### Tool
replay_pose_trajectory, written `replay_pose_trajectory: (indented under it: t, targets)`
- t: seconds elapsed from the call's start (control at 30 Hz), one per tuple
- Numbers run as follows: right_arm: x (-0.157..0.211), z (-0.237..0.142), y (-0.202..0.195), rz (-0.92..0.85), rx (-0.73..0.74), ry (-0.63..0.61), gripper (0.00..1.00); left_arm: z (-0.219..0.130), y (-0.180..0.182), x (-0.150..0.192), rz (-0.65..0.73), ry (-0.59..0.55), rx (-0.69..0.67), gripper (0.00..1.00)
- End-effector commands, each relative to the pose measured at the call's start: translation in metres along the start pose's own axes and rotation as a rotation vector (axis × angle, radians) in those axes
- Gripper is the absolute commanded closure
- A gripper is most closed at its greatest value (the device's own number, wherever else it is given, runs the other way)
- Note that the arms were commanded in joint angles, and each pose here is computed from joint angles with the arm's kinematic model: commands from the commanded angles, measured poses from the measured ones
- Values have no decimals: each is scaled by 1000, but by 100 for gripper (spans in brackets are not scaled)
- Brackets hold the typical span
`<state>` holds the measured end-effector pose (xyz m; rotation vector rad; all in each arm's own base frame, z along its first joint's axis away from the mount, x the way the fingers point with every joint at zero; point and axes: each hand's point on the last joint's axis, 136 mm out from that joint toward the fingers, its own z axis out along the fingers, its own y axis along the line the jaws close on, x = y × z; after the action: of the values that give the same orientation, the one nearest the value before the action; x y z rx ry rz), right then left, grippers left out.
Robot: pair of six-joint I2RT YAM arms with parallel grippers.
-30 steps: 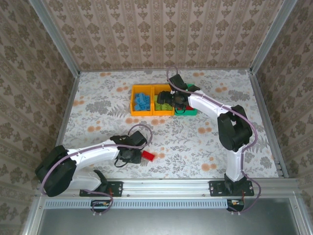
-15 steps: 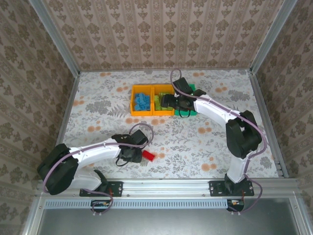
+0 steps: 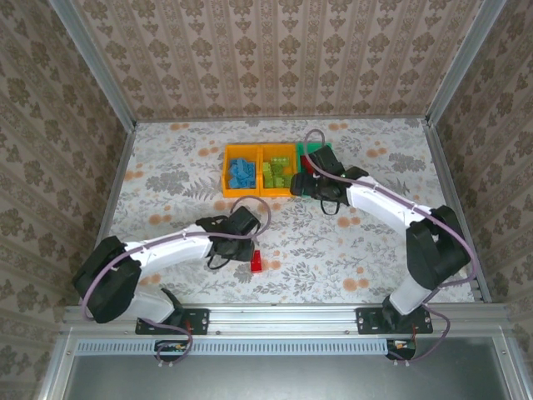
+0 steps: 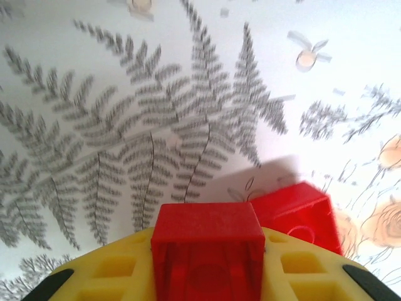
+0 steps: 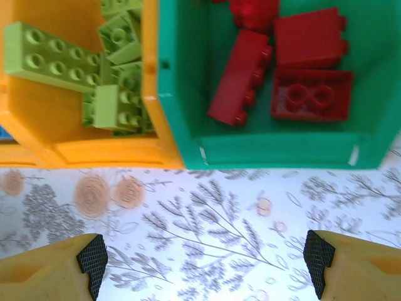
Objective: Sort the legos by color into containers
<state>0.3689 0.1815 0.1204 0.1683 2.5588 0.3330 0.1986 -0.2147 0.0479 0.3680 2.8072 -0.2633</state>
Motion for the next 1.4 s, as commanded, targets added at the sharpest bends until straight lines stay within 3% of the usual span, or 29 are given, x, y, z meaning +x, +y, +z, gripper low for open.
replay_pose_trajectory:
  t: [0.0, 0.23, 0.5, 0.8, 1.37]
  targets:
    - [11, -10, -21, -10, 54, -18, 15, -11, -14, -41, 56, -83, 34, 70]
    - [55, -22, -49, 29, 71, -34, 16, -34, -46, -124, 176, -179, 91, 70]
    - [108, -30, -64, 5, 107, -27, 16, -42, -107, -202, 273, -250, 266, 70]
    - [141, -23, -64, -10, 102, 9, 16, -22, -162, -240, 277, -245, 492, 70]
    - [146, -26, -66, 34, 70, -24, 16, -2, -193, -281, 218, -293, 628, 68]
